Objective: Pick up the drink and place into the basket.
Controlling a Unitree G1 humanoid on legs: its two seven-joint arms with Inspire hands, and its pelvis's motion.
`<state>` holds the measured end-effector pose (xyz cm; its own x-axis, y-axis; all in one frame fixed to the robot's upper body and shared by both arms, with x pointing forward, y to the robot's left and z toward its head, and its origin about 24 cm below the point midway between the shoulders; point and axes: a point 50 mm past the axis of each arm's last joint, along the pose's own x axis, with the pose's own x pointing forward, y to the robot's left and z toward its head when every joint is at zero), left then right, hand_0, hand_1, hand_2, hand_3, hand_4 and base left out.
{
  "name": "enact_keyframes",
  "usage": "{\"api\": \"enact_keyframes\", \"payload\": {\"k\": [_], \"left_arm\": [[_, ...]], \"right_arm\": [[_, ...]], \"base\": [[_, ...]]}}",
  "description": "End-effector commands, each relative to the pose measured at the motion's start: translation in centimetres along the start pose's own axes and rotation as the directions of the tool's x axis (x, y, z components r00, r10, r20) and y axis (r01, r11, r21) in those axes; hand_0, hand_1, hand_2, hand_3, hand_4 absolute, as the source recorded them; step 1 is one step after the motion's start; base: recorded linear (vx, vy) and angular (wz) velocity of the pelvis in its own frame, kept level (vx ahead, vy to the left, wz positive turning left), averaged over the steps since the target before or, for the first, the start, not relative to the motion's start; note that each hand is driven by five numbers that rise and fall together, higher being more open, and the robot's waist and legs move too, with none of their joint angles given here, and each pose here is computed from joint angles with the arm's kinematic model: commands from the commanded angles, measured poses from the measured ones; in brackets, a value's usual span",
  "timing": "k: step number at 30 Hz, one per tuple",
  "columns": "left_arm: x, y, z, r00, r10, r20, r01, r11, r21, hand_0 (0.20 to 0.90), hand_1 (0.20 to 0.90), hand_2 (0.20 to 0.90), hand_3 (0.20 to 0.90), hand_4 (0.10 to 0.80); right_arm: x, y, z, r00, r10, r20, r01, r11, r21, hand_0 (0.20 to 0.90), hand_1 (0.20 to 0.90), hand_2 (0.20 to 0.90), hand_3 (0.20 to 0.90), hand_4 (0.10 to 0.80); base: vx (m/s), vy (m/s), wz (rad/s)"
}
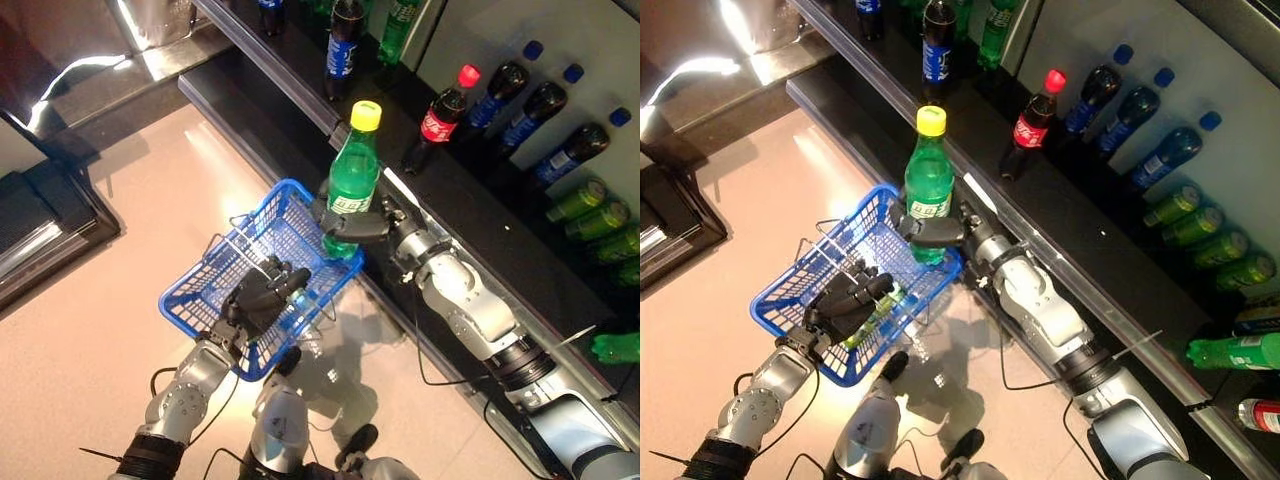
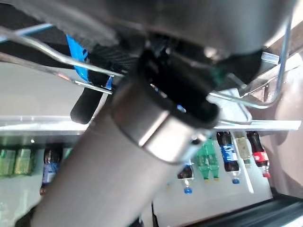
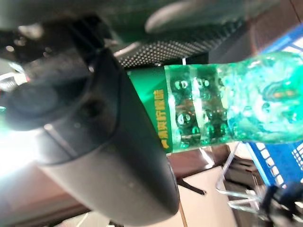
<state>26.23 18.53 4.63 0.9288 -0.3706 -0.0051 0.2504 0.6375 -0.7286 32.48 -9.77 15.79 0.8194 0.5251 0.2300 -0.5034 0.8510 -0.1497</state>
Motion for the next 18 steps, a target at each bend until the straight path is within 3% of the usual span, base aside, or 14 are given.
{"api": "enact_keyframes", "payload": {"k": [1, 18], "left_arm": [[0.9, -8.4, 1.2, 0.852, -0.508, 0.129, 0.515, 0.856, -0.03, 0.3, 0.3, 0.3, 0.2, 0.1], [-0.2, -12.7, 1.3, 0.679, -0.728, 0.089, 0.733, 0.678, -0.05, 0.3, 0.3, 0.3, 0.2, 0.1]], "right_arm": [[-0.5, 3.3, 3.7, 0.946, 0.104, 0.305, -0.119, 0.993, 0.029, 0.3, 0.3, 0.3, 0.2, 0.1], [-0.1, 4.7, 1.9, 0.961, 0.135, 0.242, -0.118, 0.989, -0.083, 0.3, 0.3, 0.3, 0.2, 0.1]], "base": [[0.0, 0.0, 0.0], [0.002, 0.004, 0.04]]}}
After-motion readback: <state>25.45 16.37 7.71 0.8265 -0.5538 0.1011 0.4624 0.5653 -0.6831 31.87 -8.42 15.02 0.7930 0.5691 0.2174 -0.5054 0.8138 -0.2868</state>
